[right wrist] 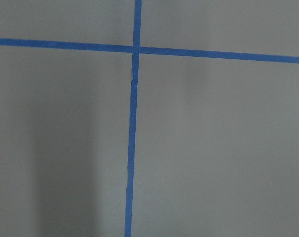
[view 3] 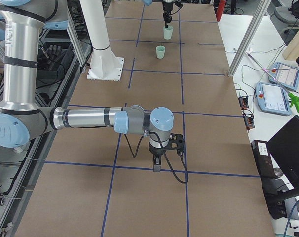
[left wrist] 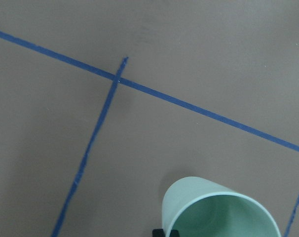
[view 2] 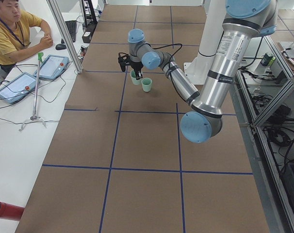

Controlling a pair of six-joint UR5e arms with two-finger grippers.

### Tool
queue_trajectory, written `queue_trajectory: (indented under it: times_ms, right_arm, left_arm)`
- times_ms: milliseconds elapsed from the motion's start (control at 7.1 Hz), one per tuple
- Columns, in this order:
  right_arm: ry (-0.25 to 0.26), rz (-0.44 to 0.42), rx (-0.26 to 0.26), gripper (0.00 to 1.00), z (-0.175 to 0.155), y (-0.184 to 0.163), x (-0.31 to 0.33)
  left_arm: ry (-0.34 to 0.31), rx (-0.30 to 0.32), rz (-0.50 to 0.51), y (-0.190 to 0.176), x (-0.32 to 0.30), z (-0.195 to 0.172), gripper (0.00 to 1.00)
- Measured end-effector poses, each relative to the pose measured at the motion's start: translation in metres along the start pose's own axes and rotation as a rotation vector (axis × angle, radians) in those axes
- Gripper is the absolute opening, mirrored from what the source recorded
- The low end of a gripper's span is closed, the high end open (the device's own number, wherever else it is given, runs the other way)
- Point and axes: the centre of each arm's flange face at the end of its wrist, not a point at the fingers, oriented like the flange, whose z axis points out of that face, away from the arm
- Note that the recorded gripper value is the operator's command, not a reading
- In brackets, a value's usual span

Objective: Stack cups
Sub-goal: 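Lift the green cup with the left gripper and carry it over the other cup, then lower the held cup into the other green cup with the left gripper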

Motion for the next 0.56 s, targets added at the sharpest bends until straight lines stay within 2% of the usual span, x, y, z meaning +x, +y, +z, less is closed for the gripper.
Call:
queue_trajectory:
  times_ms: [282,563]
  right_arm:
    - [0.0,0.0,0.0,1.0,0.0,0.0,0.0]
    - [0.0,0.001,0.001,1.0,0.0,0.0,0.0]
  left_arm:
    - [-0.03,0.009,-0.03,0.017,0.025,0.032,0.0]
    - [-0.043,0.009,-0.025,0.029,0.03,0.045,0.0]
